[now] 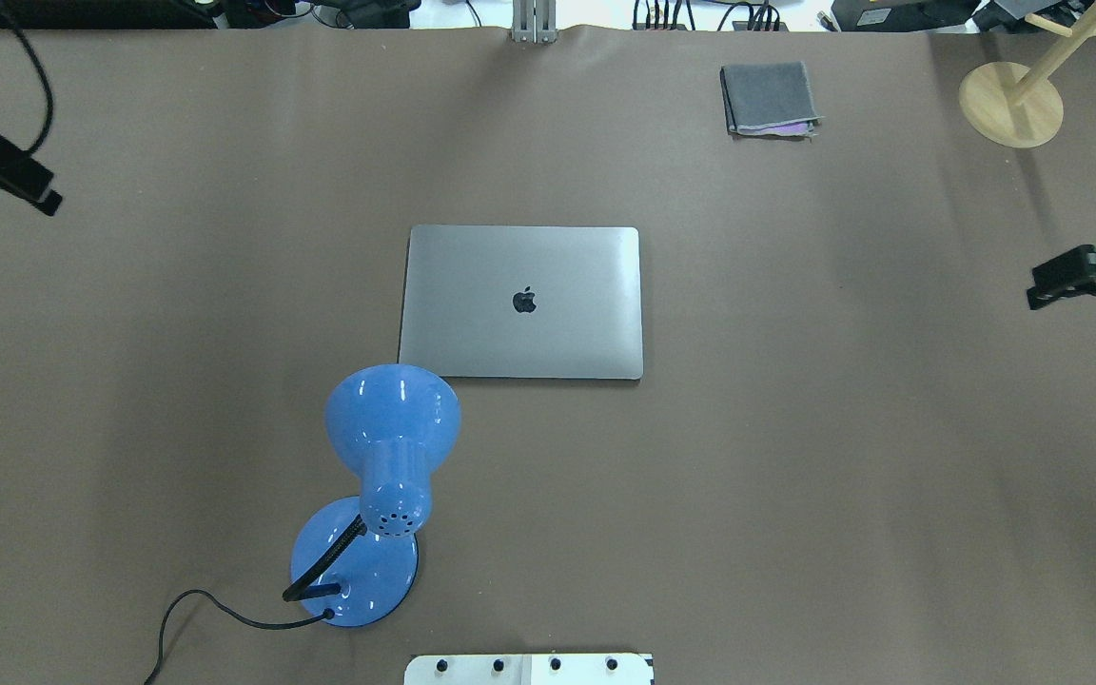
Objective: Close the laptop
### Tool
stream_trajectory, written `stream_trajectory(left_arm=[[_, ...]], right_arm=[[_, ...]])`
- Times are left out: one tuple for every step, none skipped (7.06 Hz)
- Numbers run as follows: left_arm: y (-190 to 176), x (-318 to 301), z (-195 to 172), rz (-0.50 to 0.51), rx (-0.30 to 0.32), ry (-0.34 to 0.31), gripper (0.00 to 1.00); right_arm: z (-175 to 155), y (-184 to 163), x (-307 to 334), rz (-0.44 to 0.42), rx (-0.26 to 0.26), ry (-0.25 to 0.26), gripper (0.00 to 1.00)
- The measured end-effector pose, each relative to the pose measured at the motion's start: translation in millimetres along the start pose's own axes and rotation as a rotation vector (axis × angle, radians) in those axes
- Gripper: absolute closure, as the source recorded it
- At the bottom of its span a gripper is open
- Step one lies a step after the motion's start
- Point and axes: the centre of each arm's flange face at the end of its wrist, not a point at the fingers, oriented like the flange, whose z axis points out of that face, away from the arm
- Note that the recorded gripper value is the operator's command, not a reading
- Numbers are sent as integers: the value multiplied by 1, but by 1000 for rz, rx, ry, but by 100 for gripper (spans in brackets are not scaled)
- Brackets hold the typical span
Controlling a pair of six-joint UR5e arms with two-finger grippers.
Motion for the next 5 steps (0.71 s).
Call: stream_trajectory(left_arm=[[39,-72,-4,34,-17,-7,2],[79,-135,-6,48,-28,-14,2],[122,-188,-10,27,-30,-20,2],[166,-225,-11,-27,-32,-22,2],[199,-247,-4,-76,-43,-17,2]], right_arm=[[-9,24,66,-57,-14,14,0],[-13,44,126,-100,-23,27,0],[-9,60,179,-113,-32,30,0],[-3,75,218,-103,-40,31,0],[5,88,242,-79,-54,31,0]])
